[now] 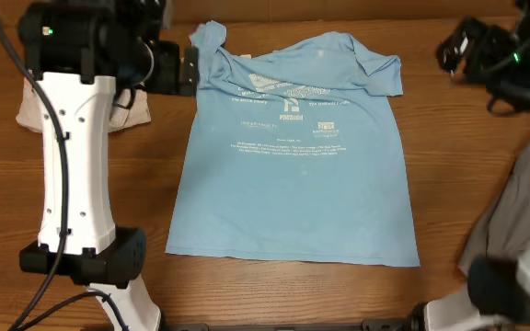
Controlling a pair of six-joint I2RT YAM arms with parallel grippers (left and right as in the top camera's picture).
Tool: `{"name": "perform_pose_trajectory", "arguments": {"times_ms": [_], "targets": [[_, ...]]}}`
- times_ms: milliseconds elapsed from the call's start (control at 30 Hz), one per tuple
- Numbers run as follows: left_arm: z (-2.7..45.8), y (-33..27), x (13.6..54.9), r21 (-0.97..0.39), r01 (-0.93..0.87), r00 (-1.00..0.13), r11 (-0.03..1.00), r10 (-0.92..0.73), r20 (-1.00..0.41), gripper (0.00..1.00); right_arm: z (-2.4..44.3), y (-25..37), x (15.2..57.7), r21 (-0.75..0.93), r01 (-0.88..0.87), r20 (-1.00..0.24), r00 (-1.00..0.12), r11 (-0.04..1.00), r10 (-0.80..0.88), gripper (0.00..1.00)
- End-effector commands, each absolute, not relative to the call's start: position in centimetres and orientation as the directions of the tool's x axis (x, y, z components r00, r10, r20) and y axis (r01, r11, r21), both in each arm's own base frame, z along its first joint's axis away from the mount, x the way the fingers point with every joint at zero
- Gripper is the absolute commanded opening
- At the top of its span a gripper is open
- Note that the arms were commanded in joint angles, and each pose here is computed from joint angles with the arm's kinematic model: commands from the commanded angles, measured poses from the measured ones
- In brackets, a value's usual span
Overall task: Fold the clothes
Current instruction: 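Open both grippers and pull them back from the T-shirt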
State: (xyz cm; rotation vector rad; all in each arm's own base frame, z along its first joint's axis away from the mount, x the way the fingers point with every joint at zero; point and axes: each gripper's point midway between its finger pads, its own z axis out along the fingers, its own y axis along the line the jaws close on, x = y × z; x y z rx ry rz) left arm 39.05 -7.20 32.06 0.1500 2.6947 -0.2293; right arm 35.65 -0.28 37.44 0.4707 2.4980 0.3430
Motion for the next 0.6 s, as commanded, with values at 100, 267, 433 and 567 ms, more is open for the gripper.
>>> {"name": "perform_pose_trajectory", "arguments": {"times_ms": [100, 267, 433, 567], "targets": [[31.8, -5.6, 33.5, -0.065, 0.125, -0.922, 0.990, 0.092, -0.376, 1.00, 35.4, -0.7, 26.1, 0.292, 0.375, -0.442, -0.763, 0.880, 0.472, 1.00], [30.8, -5.2, 31.7, -0.065, 0.101, -0.932, 0.993, 0.072, -0.355, 1.00, 29.6, -0.7, 22.6, 0.243, 0.431, -0.337, -0.803, 0.869, 0.492, 1.00], [28.9, -5.5, 33.4, -0.067, 0.099, -0.927, 0.993, 0.068, -0.369, 1.00, 21.9, -0.4, 21.8, 0.194, 0.487, -0.170, -0.838, 0.852, 0.518, 1.00], [26.2, -5.7, 34.7, -0.078, 0.078, -0.935, 0.994, 0.045, -0.352, 1.00, 15.6, -0.2, 21.0, 0.151, 0.547, -0.048, -0.828, 0.824, 0.558, 1.00]]}}
